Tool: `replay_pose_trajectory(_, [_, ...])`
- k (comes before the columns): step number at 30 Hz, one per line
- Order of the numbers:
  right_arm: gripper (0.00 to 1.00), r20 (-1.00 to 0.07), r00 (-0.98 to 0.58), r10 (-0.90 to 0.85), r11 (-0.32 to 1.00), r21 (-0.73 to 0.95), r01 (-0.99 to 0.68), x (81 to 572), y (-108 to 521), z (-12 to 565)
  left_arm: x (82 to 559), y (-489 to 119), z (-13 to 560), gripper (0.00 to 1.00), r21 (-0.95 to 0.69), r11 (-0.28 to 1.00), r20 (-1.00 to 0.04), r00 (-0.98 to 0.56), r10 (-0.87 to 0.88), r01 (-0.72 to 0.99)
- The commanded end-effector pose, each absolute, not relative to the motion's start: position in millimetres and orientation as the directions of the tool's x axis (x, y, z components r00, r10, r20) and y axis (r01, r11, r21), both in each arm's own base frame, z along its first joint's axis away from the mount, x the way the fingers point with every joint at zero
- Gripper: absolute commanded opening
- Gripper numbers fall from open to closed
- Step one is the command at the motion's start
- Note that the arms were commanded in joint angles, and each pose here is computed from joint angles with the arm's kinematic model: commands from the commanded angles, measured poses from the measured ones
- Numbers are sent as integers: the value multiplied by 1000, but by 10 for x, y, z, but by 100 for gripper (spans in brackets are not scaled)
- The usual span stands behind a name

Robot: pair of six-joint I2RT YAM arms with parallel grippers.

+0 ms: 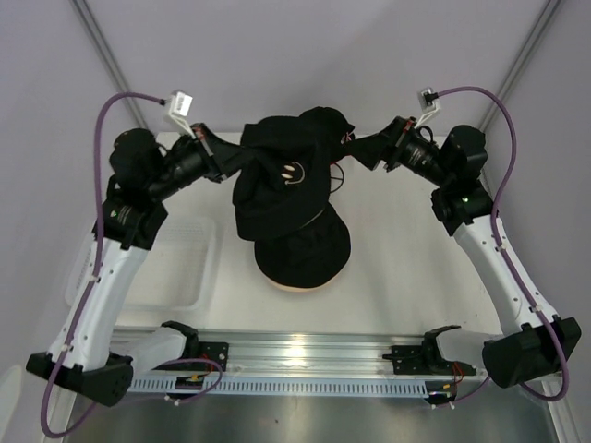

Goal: Stack the hats

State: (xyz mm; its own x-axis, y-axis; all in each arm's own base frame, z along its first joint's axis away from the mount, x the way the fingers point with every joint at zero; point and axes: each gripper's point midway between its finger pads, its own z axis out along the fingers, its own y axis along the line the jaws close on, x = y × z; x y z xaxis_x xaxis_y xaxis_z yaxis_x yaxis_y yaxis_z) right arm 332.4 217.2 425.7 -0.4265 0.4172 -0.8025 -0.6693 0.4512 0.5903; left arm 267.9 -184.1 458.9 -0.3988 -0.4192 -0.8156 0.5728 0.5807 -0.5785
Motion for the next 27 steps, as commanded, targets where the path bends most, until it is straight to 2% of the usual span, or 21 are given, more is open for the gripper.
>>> replay_pose_trajectory(1, [99, -832, -383, 402, 409, 537, -738, 3074, 2316, 4440, 2540, -2138, 4705, 1, -557, 493, -830, -429, -357, 668])
replay_pose_trajectory(13, [99, -809, -454, 374, 500, 588, -635, 3231, 2322, 3854, 2311, -2492, 4435, 1, -483, 318, -875, -462, -145, 816])
replay_pose_trajectory(19, [97, -785, -499, 367, 433, 619, -655, 3186, 2424, 3847, 2345, -2543, 4294, 1, -495, 295, -867, -484, -116, 817])
replay_pose_trajectory(22, [80, -774, -525, 355, 396, 633, -665, 3131, 2458, 3857, 2470, -2545, 4196, 1, -484, 335, -873, -475, -115, 808])
replay_pose_trajectory(23, [65, -765, -539, 353, 382, 643, -664, 3108, 2475, 3857, 2507, -2541, 4143, 1, -488, 352, -869, -482, -110, 799])
replay_pose_trajectory(25, [44, -753, -564, 339, 367, 658, -658, 3047, 2485, 3840, 2614, -2534, 4060, 1, -481, 391, -871, -481, -105, 785])
replay_pose_trajectory(26, [12, -748, -571, 337, 369, 663, -651, 3030, 2479, 3810, 2649, -2533, 4037, 1, -479, 402, -871, -481, -104, 781])
replay_pose_trajectory(27, [0, -742, -578, 339, 376, 670, -640, 3013, 2464, 3782, 2676, -2526, 4010, 1, -478, 416, -870, -484, -99, 774])
